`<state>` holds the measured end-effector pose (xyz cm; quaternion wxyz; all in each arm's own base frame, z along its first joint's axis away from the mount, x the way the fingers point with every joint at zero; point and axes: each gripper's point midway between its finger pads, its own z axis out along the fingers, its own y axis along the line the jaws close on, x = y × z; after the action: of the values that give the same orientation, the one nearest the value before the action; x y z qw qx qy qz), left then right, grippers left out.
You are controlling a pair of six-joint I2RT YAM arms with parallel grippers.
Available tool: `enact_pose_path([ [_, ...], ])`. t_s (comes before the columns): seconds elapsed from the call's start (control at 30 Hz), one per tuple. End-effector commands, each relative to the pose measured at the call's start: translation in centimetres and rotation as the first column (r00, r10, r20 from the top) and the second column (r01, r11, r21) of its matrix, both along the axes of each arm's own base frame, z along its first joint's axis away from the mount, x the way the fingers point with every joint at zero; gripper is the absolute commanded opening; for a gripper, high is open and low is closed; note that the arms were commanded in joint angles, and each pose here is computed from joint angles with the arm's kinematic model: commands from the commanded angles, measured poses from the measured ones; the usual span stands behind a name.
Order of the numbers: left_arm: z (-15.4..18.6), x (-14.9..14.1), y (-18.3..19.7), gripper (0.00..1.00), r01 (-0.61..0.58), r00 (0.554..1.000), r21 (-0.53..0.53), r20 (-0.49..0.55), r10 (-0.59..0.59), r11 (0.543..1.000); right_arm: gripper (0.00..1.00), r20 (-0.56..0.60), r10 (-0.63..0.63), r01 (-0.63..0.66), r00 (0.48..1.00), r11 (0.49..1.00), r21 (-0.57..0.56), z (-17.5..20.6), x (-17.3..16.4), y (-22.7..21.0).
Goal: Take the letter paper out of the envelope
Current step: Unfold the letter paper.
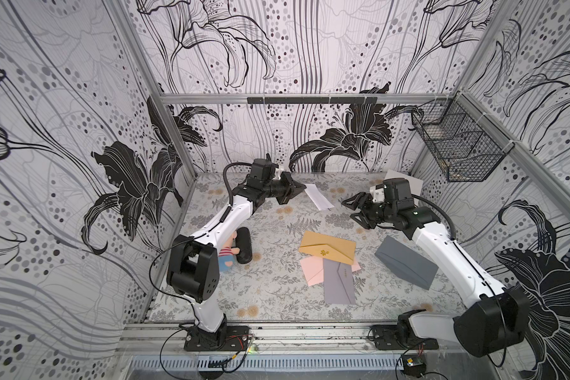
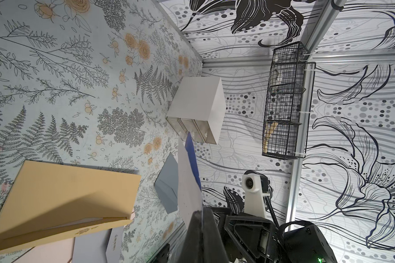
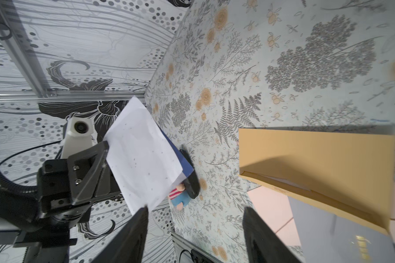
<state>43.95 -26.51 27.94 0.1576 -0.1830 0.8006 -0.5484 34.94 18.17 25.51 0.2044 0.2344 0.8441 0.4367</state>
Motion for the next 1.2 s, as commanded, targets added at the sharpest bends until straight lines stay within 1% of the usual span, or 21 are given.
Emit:
enact_pose_path([
  [0.0,0.8,0.1,-1.1,0.0,0.029,0.999,-0.026,0.023,-0.028,0.999,0.63,0.019,0.026,-0.028,0.999,0.994,0.108,0.4,1.0,1.4],
  [0.17,0.7,0.0,-1.9,0.0,0.037,0.999,-0.035,0.021,-0.036,0.999,0.57,-0.007,0.032,-0.031,0.999,0.986,0.165,0.0,2.0,2.3],
  [0.33,0.6,0.0,-2.3,0.0,0.047,0.999,-0.035,0.017,-0.046,0.998,0.52,-0.015,0.024,-0.021,1.0,0.981,0.191,-0.5,2.5,2.5],
  [0.63,0.4,-0.1,-2.4,0.0,0.045,0.999,-0.035,0.016,-0.045,0.998,0.48,-0.028,0.013,-0.006,1.0,0.965,0.261,-0.4,3.0,3.0],
  [0.93,0.7,0.0,-2.4,0.0,0.031,0.999,-0.065,0.018,-0.03,0.997,0.47,-0.047,0.002,0.01,0.999,0.964,0.264,-1.1,2.2,2.7],
  [1.0,0.4,0.1,-2.5,0.0,0.028,1.0,-0.062,0.01,-0.028,0.998,0.47,-0.05,-0.005,0.018,0.999,0.959,0.282,-1.2,2.2,2.7],
  [1.17,-0.2,0.0,-2.5,0.0,0.031,1.0,-0.057,-0.002,-0.031,0.998,0.46,-0.02,-0.024,0.029,1.0,0.955,0.295,0.1,2.5,2.5],
])
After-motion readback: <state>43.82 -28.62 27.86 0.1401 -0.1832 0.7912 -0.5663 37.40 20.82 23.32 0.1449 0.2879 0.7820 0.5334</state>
